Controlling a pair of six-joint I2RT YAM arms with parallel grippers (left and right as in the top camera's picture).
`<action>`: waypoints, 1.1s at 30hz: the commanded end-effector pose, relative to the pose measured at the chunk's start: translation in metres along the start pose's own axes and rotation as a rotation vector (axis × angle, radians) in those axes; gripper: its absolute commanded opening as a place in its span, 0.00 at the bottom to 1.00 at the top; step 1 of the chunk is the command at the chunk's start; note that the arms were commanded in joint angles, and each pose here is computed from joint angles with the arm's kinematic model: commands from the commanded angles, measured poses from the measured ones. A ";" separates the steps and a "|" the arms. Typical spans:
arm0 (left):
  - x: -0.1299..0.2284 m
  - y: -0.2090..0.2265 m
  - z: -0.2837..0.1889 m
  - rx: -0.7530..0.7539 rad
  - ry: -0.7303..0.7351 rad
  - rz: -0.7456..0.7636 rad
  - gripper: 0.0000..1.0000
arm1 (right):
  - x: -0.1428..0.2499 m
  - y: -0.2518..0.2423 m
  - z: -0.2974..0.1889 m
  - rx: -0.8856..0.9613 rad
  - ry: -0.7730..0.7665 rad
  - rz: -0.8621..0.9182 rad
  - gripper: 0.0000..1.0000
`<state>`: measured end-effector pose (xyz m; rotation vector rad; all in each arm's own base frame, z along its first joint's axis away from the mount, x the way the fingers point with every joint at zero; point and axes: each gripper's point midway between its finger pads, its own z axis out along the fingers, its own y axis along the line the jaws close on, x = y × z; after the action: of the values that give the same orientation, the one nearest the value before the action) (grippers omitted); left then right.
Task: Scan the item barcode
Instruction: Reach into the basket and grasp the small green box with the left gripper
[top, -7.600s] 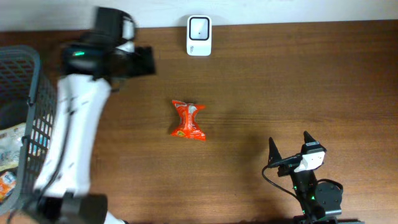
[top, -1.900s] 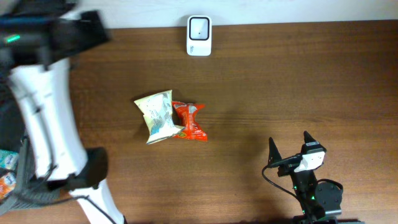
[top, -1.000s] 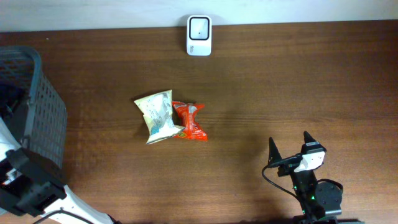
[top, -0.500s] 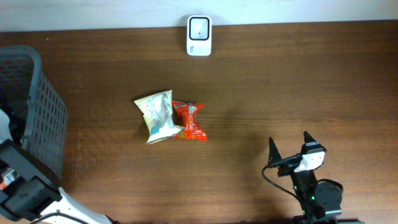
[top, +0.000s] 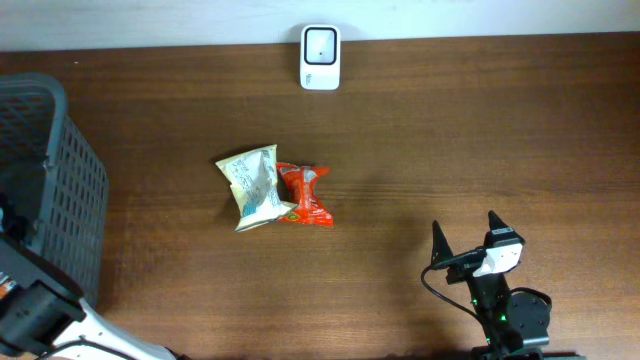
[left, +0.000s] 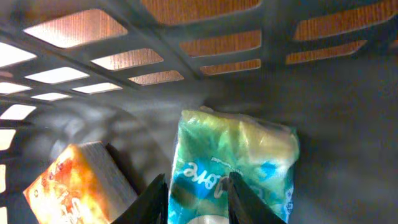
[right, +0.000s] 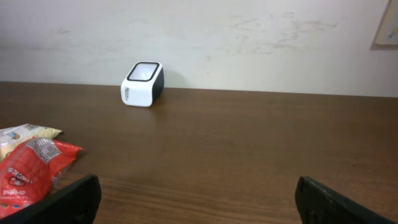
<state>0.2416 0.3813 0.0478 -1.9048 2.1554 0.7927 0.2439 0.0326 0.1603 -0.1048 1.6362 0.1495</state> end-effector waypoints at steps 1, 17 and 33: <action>0.020 -0.008 0.022 0.006 0.070 0.042 0.41 | 0.003 0.001 0.000 -0.004 0.007 0.011 0.99; 0.018 -0.054 -0.021 0.337 0.157 0.148 0.68 | 0.003 0.001 0.000 -0.004 0.007 0.011 0.99; 0.019 -0.080 -0.027 0.468 0.133 0.280 0.80 | 0.003 0.001 0.000 -0.004 0.007 0.011 0.99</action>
<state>0.3164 0.3557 0.0682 -1.5306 2.3474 0.2195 0.2439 0.0326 0.1603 -0.1051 1.6361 0.1492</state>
